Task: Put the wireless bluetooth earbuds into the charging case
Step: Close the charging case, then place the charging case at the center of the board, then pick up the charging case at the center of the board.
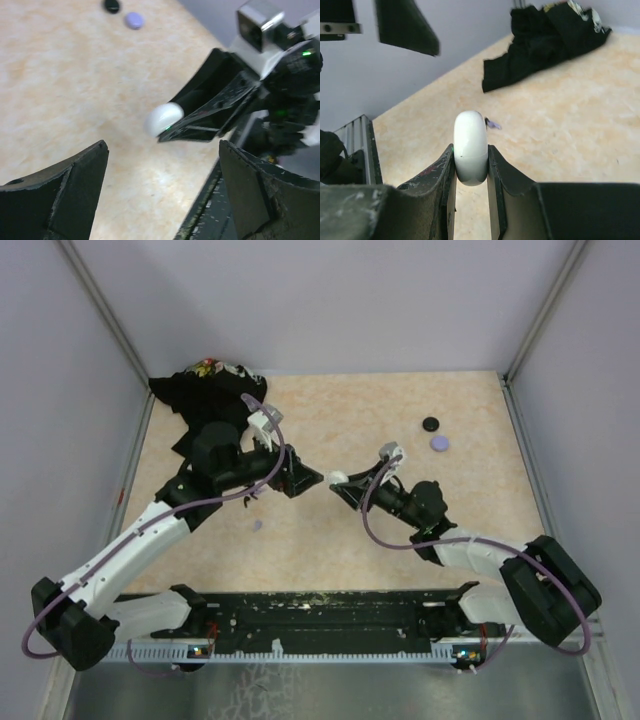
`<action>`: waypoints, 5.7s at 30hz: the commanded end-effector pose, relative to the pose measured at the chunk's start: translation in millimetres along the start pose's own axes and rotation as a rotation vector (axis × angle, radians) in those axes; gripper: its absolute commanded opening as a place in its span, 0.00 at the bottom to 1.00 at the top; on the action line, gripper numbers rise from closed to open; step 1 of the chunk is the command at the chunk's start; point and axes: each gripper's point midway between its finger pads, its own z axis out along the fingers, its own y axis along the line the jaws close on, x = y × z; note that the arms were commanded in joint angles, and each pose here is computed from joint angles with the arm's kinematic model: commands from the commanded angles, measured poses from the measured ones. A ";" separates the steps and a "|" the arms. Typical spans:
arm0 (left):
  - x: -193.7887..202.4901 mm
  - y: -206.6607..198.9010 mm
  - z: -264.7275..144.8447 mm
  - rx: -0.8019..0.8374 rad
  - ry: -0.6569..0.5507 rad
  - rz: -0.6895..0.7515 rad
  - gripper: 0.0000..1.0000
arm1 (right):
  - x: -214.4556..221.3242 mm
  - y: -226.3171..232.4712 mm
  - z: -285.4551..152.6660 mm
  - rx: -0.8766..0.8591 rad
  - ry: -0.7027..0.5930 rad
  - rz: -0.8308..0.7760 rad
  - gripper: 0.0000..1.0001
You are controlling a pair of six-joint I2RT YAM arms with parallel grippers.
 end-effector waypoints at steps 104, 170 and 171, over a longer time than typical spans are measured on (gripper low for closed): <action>26.7 198.7 -143.5 -1.034 0.031 0.098 1.00 | 44.5 -396.5 -156.3 1.376 0.578 0.256 0.57; 7.5 54.6 -5.4 -0.020 0.021 -0.329 0.66 | -43.7 30.2 50.8 0.053 -0.003 -0.495 0.39; 9.0 53.7 -4.1 -0.015 0.028 -0.331 0.65 | -43.7 31.1 50.9 0.049 -0.004 -0.496 0.39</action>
